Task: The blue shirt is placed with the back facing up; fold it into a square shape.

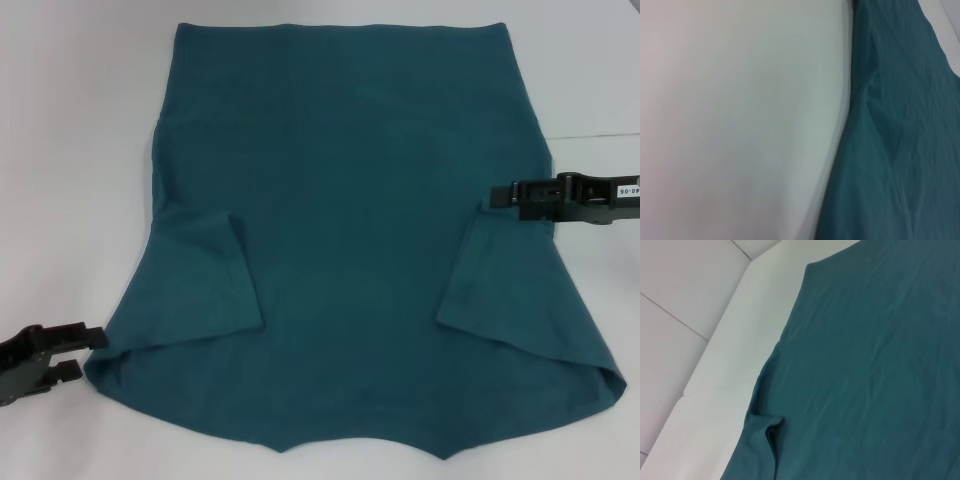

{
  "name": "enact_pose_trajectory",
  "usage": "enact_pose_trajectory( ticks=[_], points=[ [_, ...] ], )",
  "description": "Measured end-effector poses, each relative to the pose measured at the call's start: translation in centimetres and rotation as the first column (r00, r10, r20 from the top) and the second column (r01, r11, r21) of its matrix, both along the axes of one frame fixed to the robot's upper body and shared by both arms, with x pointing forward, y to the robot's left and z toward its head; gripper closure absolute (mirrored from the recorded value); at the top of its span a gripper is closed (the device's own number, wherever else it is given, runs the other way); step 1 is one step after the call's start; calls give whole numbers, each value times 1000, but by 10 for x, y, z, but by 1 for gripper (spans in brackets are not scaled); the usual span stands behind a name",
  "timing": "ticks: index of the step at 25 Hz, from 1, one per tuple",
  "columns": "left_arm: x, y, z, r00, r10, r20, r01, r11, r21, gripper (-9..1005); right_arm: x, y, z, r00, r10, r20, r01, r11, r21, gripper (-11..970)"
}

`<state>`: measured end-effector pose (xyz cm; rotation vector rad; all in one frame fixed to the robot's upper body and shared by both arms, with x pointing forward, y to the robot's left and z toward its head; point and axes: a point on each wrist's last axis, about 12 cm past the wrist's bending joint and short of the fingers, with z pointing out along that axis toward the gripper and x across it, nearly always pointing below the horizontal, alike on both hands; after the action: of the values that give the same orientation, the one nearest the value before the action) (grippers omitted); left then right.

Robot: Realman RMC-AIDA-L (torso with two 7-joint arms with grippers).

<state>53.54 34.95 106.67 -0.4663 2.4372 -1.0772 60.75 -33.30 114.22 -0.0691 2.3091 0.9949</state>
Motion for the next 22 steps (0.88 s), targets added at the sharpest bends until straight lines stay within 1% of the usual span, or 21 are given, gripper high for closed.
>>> enact_pose_trajectory(
  ticks=[6, 22],
  points=[
    [3, -3, -4, 1000, 9, -4, -9, 1000, 3, 335, 0, -1, 0, 1000, -6, -1, 6, 1000, 0, 225],
    [4, -3, -4, 1000, 15, 0, -15, 1000, 15, 335, 0, -6, 0, 1000, -23, 1, 23, 1000, -7, 227]
  ],
)
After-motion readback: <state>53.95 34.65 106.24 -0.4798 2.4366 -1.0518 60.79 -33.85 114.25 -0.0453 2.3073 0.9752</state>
